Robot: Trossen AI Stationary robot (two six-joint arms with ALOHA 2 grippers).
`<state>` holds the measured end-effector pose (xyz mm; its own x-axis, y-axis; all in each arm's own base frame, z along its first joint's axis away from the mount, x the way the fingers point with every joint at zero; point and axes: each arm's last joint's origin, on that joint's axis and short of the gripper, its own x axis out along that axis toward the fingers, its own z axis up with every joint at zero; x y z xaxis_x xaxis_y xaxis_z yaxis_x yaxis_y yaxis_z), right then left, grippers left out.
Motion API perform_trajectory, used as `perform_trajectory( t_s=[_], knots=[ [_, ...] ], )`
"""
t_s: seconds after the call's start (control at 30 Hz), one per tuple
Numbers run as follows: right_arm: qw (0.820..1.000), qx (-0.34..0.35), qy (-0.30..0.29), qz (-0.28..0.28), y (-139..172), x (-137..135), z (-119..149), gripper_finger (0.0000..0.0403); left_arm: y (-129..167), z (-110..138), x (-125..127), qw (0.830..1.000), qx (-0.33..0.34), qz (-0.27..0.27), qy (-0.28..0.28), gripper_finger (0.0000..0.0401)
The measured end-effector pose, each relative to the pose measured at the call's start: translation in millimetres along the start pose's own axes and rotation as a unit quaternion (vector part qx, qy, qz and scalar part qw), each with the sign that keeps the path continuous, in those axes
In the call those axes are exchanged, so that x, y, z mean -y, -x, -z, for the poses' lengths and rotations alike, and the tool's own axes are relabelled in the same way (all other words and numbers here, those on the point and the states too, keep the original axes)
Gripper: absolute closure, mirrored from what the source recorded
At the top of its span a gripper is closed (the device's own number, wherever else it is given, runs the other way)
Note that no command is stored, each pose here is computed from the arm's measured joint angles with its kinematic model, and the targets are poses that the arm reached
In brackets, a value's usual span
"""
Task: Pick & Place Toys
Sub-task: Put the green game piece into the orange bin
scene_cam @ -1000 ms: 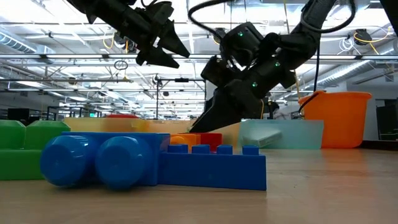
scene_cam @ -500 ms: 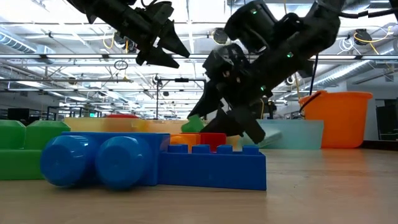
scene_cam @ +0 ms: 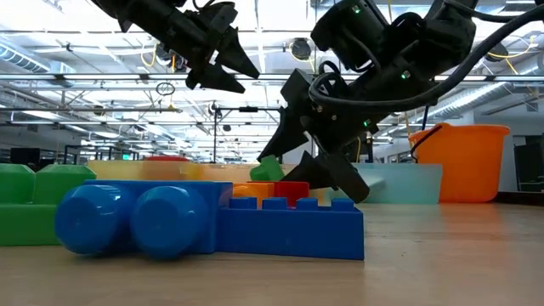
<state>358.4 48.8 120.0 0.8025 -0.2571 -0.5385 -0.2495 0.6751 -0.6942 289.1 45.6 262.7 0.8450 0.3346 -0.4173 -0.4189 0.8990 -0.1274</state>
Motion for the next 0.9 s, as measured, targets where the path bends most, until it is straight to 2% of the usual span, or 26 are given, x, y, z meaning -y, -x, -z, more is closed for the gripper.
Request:
perform_trajectory(
  t_s=[0.1,0.2,0.43,0.53,0.63,0.77,0.87,0.9],
  knots=[
    [1.0,-0.005,0.003,0.016,2,-2,-3,0.0145,0,0,0,1.0,0.0,0.0,0.0,0.0105],
    [0.999,-0.006,0.032,0.029,4,-6,-7,0.0145,0,0,0,1.0,0.0,0.0,0.0,0.0105],
    [0.996,0.035,0.07,0.052,14,-15,-25,0.0145,0,0,0,1.0,0.0,0.0,0.0,0.0105],
    [0.994,0.045,0.064,0.073,18,-17,-32,0.0145,0,0,0,1.0,0.0,0.0,0.0,0.0105],
    [0.993,0.048,-0.005,0.112,21,-15,-37,0.0145,0,0,0,1.0,0.0,0.0,0.0,0.0105],
    [0.981,0.059,-0.128,0.13,27,7,-37,0.0145,0,0,0,1.0,0.0,0.0,0.002,0.0105],
    [0.969,0.039,-0.208,0.129,22,18,-25,0.0145,0,0,0,1.0,0.0,0.0,0.002,0.0105],
    [0.966,0.035,-0.229,0.112,19,20,-20,0.0145,0,0,0,1.0,0.0,0.0,0.002,0.0105]
  ],
)
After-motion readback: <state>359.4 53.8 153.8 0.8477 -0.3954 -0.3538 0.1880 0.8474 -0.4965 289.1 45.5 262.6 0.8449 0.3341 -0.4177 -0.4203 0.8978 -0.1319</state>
